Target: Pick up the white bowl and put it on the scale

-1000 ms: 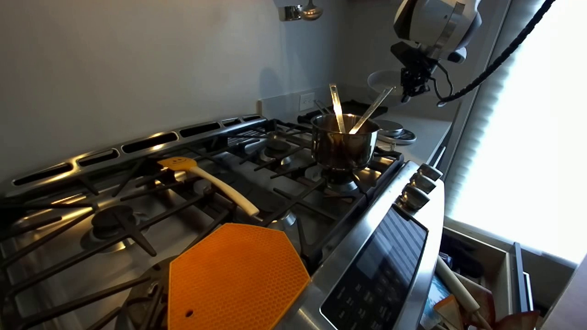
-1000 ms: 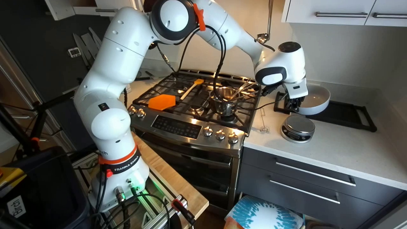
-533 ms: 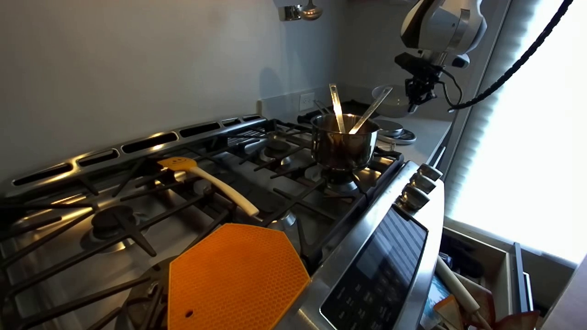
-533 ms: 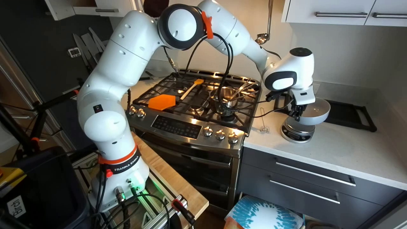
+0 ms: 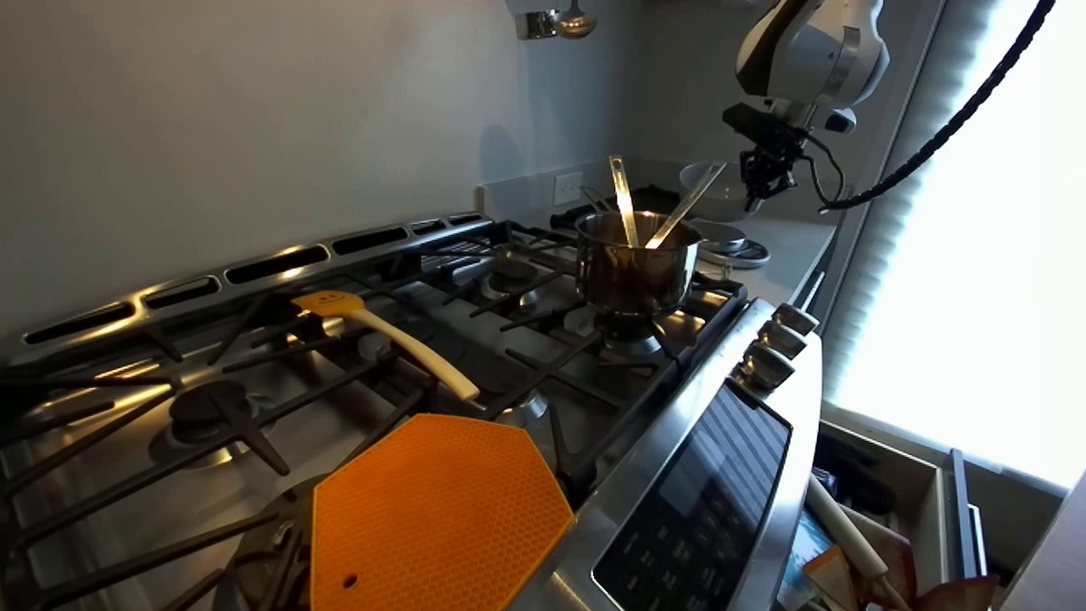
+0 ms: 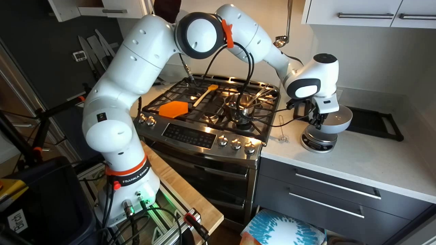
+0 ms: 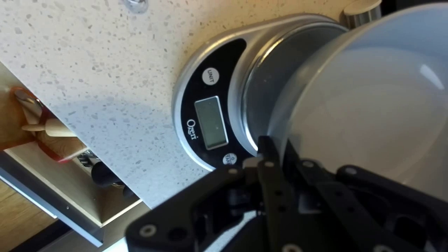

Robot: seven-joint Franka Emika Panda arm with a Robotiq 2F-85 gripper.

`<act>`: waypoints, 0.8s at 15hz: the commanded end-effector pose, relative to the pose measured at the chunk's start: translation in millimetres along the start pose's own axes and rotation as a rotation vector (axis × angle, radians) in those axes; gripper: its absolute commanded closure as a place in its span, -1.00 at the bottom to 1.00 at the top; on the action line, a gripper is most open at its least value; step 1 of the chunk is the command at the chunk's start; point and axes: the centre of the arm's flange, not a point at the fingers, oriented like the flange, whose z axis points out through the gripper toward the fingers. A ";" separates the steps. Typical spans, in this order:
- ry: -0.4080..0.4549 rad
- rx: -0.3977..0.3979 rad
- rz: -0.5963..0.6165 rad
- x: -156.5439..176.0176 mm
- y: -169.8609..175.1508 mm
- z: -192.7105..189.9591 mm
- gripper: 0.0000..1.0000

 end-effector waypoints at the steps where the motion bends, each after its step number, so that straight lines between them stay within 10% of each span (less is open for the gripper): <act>1: -0.028 0.003 0.034 9.3 -5.6 8.0 0.97; 9: -0.046 -0.040 0.043 5.0 -1.1 16.4 0.97; 10: -0.047 -0.038 0.047 5.0 -1.8 15.9 0.37; 12: -0.045 -0.033 0.052 5.4 -4.1 14.4 0.24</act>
